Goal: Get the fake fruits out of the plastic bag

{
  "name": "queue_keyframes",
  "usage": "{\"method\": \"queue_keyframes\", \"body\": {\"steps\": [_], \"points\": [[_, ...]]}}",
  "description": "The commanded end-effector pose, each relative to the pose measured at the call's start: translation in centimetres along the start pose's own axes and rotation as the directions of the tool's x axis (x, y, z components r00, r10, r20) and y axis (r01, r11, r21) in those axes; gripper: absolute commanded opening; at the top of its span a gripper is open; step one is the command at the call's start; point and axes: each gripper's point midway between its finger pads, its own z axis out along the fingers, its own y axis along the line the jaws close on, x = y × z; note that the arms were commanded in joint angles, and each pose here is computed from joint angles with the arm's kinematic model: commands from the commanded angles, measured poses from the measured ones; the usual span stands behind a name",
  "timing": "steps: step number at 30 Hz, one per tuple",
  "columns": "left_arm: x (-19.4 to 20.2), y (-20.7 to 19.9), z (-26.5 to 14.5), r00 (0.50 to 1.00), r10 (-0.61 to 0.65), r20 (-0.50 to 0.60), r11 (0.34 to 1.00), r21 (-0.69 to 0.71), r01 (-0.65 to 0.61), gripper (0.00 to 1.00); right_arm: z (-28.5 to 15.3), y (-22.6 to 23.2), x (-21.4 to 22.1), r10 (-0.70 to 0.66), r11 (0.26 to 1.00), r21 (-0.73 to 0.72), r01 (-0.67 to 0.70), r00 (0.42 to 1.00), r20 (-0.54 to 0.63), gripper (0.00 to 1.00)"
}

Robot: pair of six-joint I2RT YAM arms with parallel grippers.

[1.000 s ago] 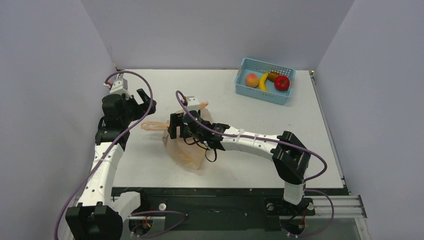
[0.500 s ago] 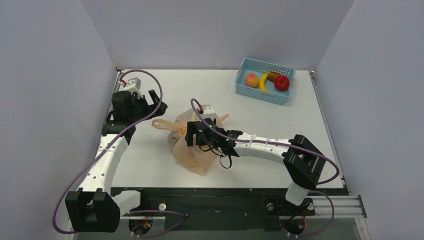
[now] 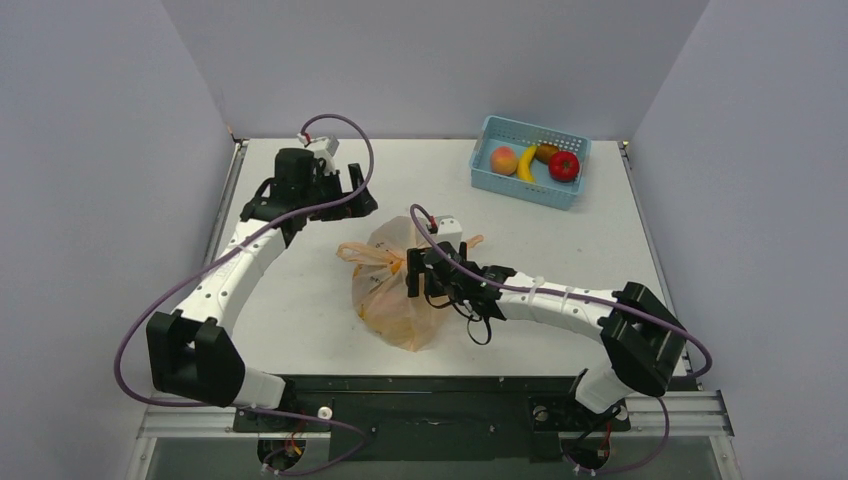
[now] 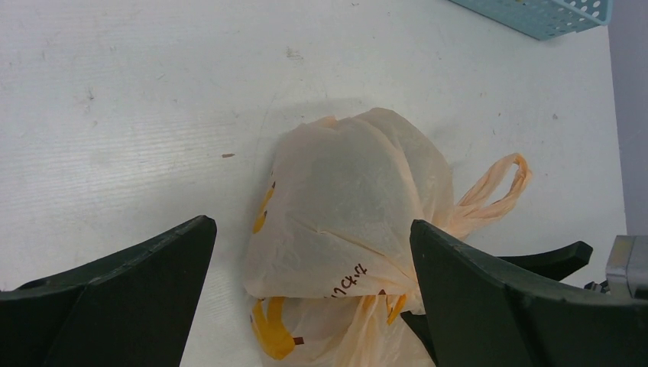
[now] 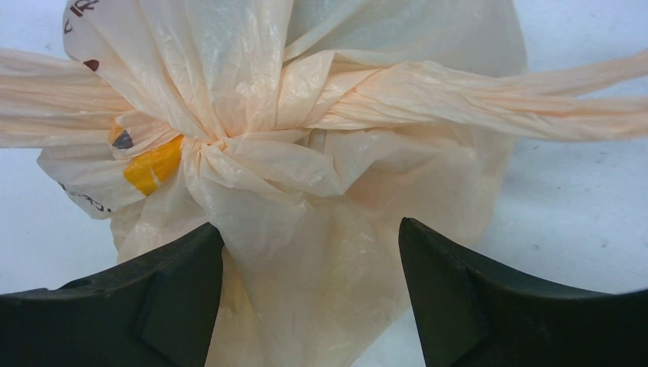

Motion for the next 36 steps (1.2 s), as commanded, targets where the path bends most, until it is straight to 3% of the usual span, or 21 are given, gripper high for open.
{"method": "queue_keyframes", "body": {"steps": [1,16,21,24,31,36], "points": [[-0.5,-1.9,0.9,0.999,-0.003,-0.048,0.997,0.079,0.006,1.00,-1.5,-1.4,-1.6,-0.027,0.999,0.041,0.025,0.998,0.050,0.75],[4.7,-0.3,3.4,0.984,0.040,-0.176,0.999,0.043,-0.033,0.92,-2.9,0.5,-1.6,-0.092,0.996,0.025,0.090,0.993,0.073,0.72],[6.2,-1.9,4.2,0.970,0.033,-0.243,0.993,0.119,-0.004,0.83,-3.1,0.6,-1.3,-0.093,0.996,0.007,0.093,0.993,0.067,0.61],[6.7,-2.8,4.3,0.965,0.026,-0.262,0.987,0.158,0.016,0.79,-3.4,0.1,-1.5,-0.089,0.996,0.026,0.087,0.993,0.083,0.60],[8.6,-4.6,4.2,0.944,0.136,-0.300,0.977,0.201,-0.077,0.81,-4.4,-0.2,-3.1,-0.103,0.994,0.045,0.098,0.985,0.136,0.60],[8.9,-4.4,4.7,0.937,0.135,-0.322,0.980,0.186,-0.077,0.66,-4.4,0.8,-4.5,-0.090,0.996,0.021,0.088,0.979,0.182,0.60]]}}
